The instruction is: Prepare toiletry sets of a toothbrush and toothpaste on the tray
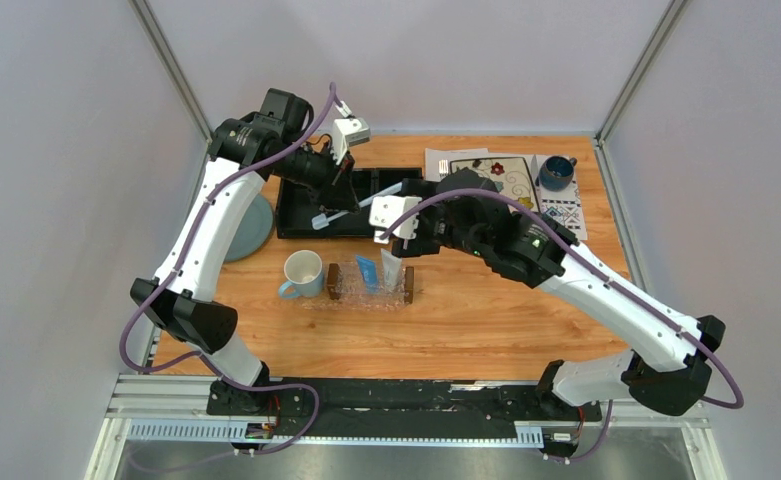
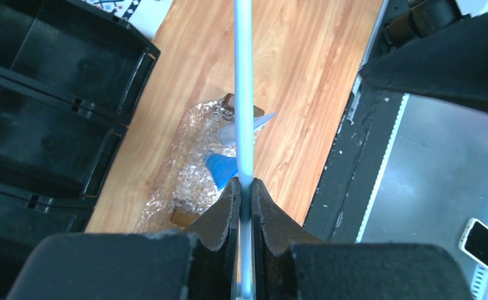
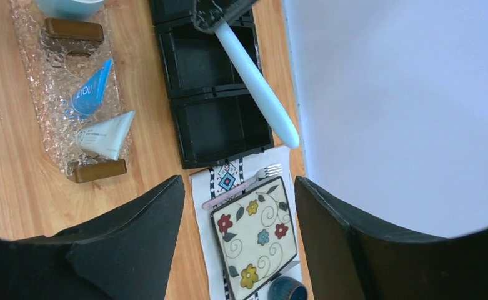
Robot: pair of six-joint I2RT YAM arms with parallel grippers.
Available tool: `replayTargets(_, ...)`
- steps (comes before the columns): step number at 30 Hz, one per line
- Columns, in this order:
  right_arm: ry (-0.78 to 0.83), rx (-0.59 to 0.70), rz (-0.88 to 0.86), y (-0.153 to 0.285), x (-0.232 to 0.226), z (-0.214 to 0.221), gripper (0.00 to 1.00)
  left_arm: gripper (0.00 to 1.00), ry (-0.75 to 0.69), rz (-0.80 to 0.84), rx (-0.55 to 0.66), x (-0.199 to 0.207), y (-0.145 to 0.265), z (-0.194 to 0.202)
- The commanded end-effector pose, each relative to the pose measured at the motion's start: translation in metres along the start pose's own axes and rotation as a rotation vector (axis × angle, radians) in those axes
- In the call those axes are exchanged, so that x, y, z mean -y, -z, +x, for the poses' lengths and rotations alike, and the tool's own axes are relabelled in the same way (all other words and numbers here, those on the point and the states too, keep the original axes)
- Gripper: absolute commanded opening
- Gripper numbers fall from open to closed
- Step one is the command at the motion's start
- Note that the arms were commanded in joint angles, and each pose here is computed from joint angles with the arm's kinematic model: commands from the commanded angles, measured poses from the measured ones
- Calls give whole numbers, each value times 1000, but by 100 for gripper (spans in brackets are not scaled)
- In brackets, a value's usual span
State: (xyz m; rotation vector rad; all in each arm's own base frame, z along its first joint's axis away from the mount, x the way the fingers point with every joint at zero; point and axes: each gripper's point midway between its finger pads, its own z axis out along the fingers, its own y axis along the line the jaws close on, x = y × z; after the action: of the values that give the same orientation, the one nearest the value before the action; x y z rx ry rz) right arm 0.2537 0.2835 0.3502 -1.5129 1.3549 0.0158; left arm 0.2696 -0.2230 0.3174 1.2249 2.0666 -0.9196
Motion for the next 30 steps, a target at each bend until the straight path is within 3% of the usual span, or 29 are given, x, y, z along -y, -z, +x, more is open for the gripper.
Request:
replayTargets(1,77,0,86,0,18,-19,70,0,101,148,-78,52,20,24)
replayTargets(21,158,-66,123,-37,19,-25,66,0,116,222,-132,81,24,54)
replayTargets(30,174,-95,96,-57,7,-16,53,0,109,251,-115,91,27,54)
